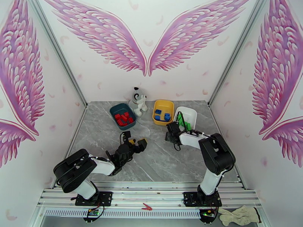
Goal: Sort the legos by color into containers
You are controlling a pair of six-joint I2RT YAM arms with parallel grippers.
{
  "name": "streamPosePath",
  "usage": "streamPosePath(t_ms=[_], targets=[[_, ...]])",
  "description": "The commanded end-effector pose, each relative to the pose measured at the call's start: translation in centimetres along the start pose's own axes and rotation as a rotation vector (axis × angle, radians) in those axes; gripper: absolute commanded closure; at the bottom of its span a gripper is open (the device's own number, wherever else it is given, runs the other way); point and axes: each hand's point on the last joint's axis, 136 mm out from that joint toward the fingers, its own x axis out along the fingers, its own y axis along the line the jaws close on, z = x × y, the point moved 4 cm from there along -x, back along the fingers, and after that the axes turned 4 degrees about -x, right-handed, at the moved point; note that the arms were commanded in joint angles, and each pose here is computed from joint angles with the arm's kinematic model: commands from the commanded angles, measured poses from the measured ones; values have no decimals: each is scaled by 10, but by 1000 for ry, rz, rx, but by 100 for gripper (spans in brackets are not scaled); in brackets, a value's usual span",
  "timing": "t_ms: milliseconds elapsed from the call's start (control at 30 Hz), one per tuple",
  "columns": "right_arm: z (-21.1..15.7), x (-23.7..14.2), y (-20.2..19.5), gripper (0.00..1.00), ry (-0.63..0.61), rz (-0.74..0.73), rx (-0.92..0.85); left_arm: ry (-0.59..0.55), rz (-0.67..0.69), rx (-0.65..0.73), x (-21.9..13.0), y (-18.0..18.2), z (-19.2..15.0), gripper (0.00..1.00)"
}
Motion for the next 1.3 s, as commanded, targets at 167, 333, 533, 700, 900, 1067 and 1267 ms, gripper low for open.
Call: streamPosePath(t_ms=[167,333,533,700,900,1067,1267], targets=[[17,12,5,45,9,-16,13,-20,-26,-6,-4,-7,4,1],[17,12,7,56,5,-5,5,-22,-24,-4,-3,-8,5,1],[13,4,19,72,-5,83,4,-11,-2,11,3,-10,7,1],[7,-11,44,75,-14,170,-26,21,17,37,18,-17,10,1],[9,-38,73,75,-42,277,-45,56,16,50,44,-25,20,1],[34,-63,85,73,-92,323,-39,86,-5,50,73,-35,38,1],[87,-77,89,69,-153,257,-41,90,-13,95,106,-61,73,1]])
